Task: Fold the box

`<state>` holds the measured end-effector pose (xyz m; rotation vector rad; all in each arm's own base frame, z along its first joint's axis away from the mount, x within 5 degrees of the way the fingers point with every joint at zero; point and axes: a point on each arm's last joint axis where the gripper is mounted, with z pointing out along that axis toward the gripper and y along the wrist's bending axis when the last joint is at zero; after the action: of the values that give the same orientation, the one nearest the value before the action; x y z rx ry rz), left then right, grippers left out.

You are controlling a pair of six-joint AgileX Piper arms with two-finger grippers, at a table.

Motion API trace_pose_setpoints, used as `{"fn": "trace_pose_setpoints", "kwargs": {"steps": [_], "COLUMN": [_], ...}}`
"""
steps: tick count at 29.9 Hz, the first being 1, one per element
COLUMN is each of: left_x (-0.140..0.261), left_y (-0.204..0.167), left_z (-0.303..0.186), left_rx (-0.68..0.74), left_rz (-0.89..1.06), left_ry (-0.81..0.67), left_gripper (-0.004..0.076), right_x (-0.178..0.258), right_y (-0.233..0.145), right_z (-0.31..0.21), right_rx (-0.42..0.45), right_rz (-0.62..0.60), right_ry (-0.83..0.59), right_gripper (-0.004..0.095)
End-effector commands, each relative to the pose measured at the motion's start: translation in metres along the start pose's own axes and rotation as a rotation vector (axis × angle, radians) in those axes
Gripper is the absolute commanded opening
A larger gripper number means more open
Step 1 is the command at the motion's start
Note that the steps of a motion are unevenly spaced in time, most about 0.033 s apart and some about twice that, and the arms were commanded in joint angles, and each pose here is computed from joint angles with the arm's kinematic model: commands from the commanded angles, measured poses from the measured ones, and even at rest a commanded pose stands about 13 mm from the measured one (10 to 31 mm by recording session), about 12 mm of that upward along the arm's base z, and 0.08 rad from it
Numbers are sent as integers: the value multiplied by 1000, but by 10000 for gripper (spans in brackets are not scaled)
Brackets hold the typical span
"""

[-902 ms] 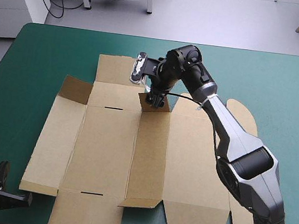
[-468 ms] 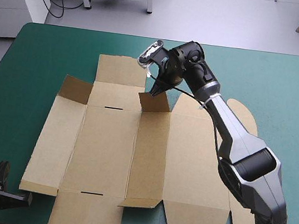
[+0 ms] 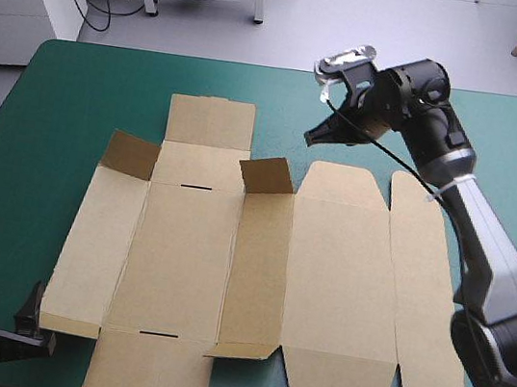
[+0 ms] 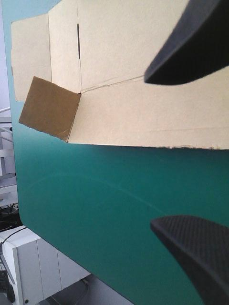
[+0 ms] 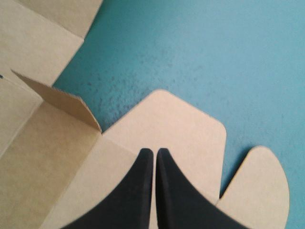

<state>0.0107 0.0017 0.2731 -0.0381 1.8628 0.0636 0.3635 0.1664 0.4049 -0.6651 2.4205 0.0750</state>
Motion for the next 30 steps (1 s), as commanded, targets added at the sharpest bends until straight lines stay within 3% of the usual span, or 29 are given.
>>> {"fn": "trace_pose_setpoints", "kwargs": {"steps": [1,11,22,30], "left_x": [-11,-18,-96,-138], "left_y": [0,0,2,2], "left_z": [-6,-4,22,70], "left_rx": [-1,-1,1,4], "left_rz": [-10,-10,-3,-2], "left_ry": [-106,-98,23,244], "left_gripper": [580,580,580,580], "right_x": [24,116,212,268], "right_y": [-15,-10,7,18], "right_z": [-52,-102,-116,-123], "right_rx": [35,63,60,55], "right_rz": [50,128,171,204], "right_ry": [-113,-251,-311,-417], "right_gripper": [0,0,0,0]}}
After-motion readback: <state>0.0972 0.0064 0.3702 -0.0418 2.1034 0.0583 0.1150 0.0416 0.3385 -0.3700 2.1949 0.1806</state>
